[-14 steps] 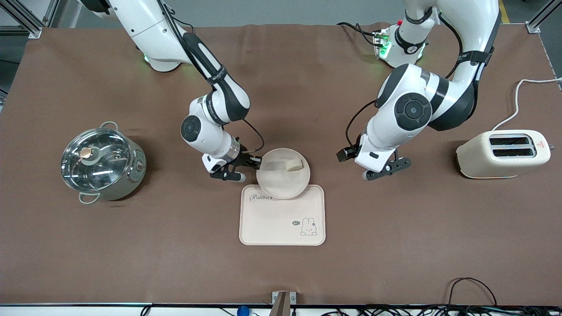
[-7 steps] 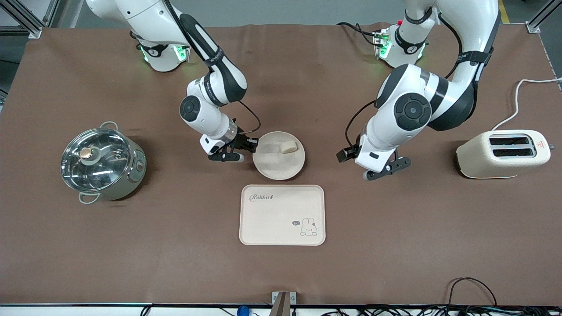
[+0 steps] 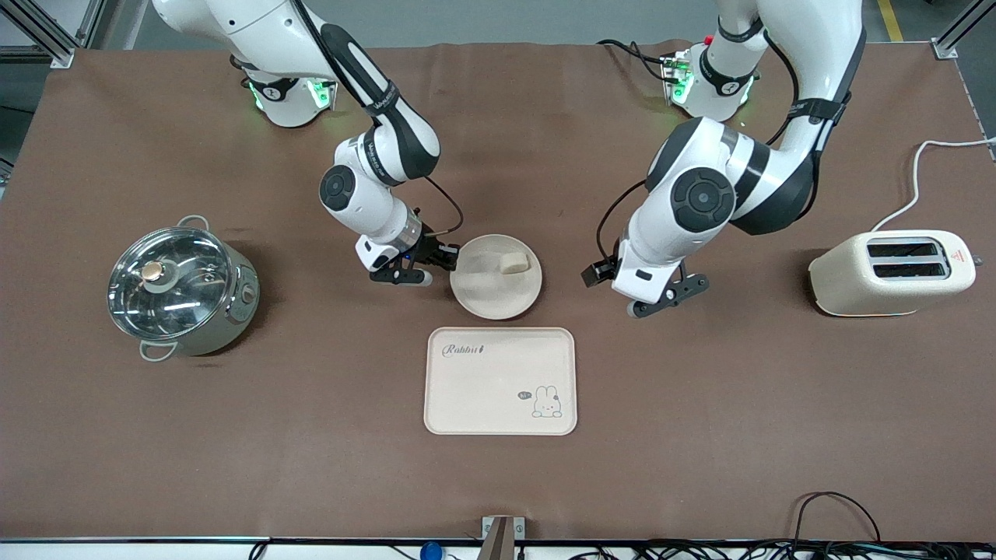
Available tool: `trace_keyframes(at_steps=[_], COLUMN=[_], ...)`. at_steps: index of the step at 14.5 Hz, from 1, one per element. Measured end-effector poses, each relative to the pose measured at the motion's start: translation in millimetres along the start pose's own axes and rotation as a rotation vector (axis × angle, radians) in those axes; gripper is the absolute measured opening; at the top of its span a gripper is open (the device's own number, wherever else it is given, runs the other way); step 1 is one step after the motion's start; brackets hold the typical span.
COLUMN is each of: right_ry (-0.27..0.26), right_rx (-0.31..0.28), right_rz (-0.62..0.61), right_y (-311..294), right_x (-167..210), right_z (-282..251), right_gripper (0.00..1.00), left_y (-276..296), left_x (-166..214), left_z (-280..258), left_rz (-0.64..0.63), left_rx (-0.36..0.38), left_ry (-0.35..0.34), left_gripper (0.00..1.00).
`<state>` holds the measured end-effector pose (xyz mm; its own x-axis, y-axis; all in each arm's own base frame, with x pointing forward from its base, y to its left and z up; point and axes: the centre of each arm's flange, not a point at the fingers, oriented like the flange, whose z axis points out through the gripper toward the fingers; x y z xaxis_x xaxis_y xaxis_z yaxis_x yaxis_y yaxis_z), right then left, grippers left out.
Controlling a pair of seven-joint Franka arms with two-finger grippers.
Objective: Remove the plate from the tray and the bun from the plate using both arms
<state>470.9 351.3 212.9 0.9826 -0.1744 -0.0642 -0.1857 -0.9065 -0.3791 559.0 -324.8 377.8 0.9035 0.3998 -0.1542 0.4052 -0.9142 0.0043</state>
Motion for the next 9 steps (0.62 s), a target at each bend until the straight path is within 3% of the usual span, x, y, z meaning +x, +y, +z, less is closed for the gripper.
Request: trace_keyframes(at_steps=[3,4,7,8,9], right_ry=[-0.002,0.003,0.024,0.016,-0.009], right_rx=[-0.002,-0.001,0.014,0.027,0.042], right_rz=[0.016,0.028,0.083,0.083,0.081], right_y=[4.9,9.5,36.3,43.5,48.4], right_x=[2.8,8.1,45.5,60.6,73.5], right_z=[2.0,-0.3,-24.2,-41.2,-62.1], right_gripper=[0.48,0.63,0.93,1.0,1.0], left_y=[8.0,10.3,20.2,23.7,27.7], left_x=[-6.6,-8.5,-15.1,-17.9,-21.1], left_z=[9.4,12.3,22.8,27.0,31.5], left_rz=[-0.026,-0.037,-0.083,-0.095,-0.109], left_rx=[0.003,0.003,-0.005,-0.006,-0.008], left_ry=[-0.004,-0.005,-0.002,-0.002,-0.002], left_gripper=[1.0,1.0,1.0,1.0,1.0])
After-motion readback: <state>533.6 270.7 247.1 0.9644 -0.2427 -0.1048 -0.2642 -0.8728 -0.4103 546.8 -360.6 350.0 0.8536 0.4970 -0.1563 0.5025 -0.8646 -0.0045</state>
